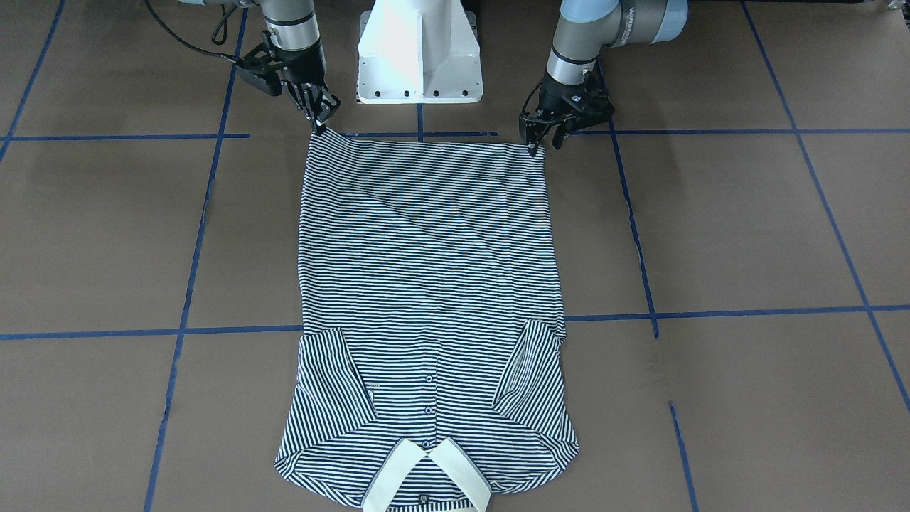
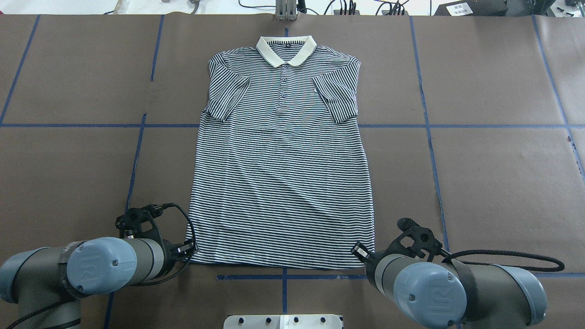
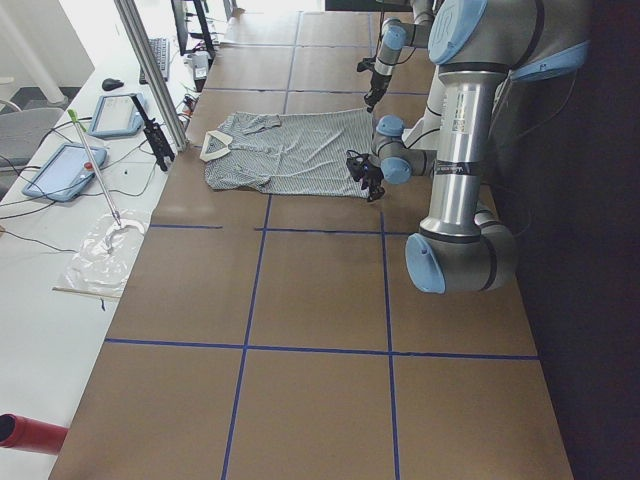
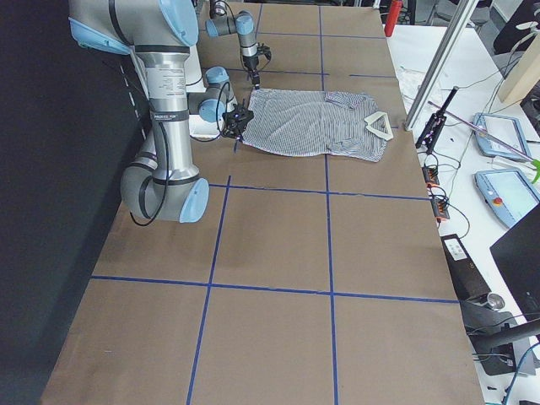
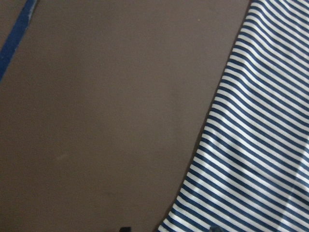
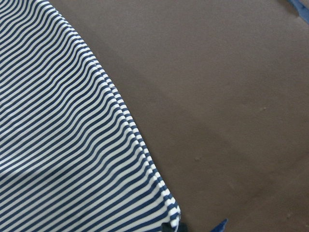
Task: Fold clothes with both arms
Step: 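Grasp the two near hem corners with both grippers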
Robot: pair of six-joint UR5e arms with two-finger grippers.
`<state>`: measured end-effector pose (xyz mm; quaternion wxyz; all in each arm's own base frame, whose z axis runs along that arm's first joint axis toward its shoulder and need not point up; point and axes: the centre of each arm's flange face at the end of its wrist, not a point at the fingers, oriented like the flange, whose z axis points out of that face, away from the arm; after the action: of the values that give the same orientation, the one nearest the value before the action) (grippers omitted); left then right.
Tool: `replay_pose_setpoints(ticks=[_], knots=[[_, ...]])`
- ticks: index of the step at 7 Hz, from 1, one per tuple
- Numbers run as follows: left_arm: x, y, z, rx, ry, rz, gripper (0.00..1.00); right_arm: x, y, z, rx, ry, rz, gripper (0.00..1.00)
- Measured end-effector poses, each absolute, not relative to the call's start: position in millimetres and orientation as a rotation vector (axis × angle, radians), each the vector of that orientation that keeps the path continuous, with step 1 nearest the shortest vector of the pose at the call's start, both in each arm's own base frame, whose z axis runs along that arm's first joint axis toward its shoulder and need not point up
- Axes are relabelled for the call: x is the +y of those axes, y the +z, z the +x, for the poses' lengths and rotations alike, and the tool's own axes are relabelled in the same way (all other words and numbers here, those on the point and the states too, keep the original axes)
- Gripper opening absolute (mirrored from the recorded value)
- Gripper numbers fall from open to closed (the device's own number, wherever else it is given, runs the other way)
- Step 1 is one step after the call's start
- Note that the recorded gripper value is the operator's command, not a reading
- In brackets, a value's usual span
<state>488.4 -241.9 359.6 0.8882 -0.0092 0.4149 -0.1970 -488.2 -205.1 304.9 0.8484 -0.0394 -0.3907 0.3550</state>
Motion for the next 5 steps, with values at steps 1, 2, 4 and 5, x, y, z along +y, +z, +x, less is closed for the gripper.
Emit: replay_pose_setpoints(ticks=[1,2,4,5], knots=[[-240.1,360.3,489.9,0.86,-0.406,-0.021,0.59,-205.0,304.6,-487.8,-0.824,0.748,-0.083,0.0],[-238.9,360.6,490.8,0.859,-0.403,-0.022,0.59,-204.9,304.6,-487.6,-0.824,0.748,-0.083,0.0],[-236.4,360.2,492.7,0.86,-0.397,-0.024,0.54,-204.6,304.6,-487.6,-0.824,0.747,-0.084,0.0],[-234.5,360.6,494.2,0.859,-0.394,-0.026,0.48,-204.5,304.5,-487.6,-0.824,0.747,-0.084,0.0]])
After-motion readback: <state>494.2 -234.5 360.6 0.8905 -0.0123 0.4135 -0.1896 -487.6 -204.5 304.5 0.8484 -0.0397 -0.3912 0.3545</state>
